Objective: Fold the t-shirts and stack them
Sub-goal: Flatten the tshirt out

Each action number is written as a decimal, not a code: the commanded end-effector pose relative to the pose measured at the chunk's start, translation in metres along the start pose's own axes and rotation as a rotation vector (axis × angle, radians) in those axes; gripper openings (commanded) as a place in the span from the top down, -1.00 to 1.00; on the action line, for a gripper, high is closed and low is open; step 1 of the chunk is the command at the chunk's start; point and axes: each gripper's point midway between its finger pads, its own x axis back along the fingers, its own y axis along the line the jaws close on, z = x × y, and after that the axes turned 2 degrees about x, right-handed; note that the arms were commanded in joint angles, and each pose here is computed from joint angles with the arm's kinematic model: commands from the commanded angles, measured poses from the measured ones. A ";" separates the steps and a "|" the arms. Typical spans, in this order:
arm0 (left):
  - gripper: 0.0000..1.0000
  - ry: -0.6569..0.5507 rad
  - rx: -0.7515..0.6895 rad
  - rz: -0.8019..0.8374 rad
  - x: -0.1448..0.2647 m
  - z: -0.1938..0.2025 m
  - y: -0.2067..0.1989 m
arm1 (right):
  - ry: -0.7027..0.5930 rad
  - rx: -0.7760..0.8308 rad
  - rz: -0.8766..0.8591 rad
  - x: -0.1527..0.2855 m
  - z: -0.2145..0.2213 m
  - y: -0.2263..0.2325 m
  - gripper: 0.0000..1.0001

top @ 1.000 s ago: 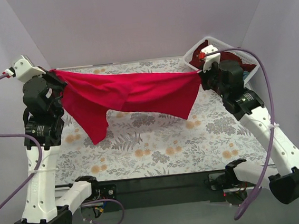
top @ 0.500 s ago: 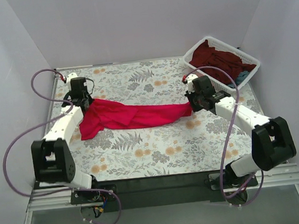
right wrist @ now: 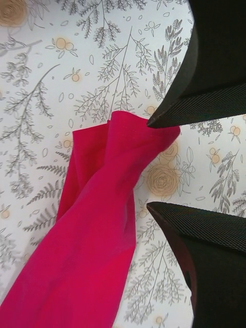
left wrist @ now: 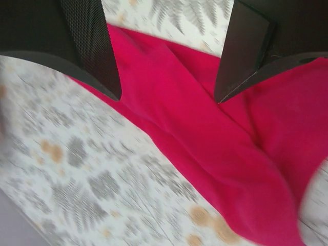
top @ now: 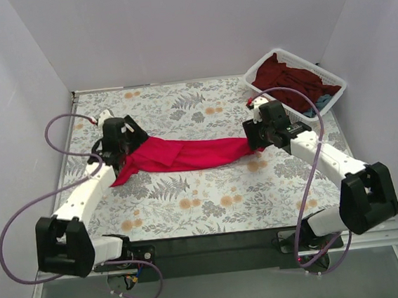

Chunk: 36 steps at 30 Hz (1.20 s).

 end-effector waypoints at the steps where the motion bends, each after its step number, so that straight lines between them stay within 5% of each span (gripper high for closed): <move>1: -0.44 0.106 0.141 0.130 0.030 0.056 -0.028 | -0.076 -0.033 -0.045 0.019 -0.009 0.010 -0.33; 10: -0.23 0.203 0.333 0.189 0.026 0.121 -0.028 | -0.130 -0.048 -0.131 0.029 -0.002 0.025 -0.33; 36: -0.09 0.196 0.359 0.168 -0.015 0.142 -0.032 | -0.166 -0.045 -0.136 0.032 0.004 0.026 -0.32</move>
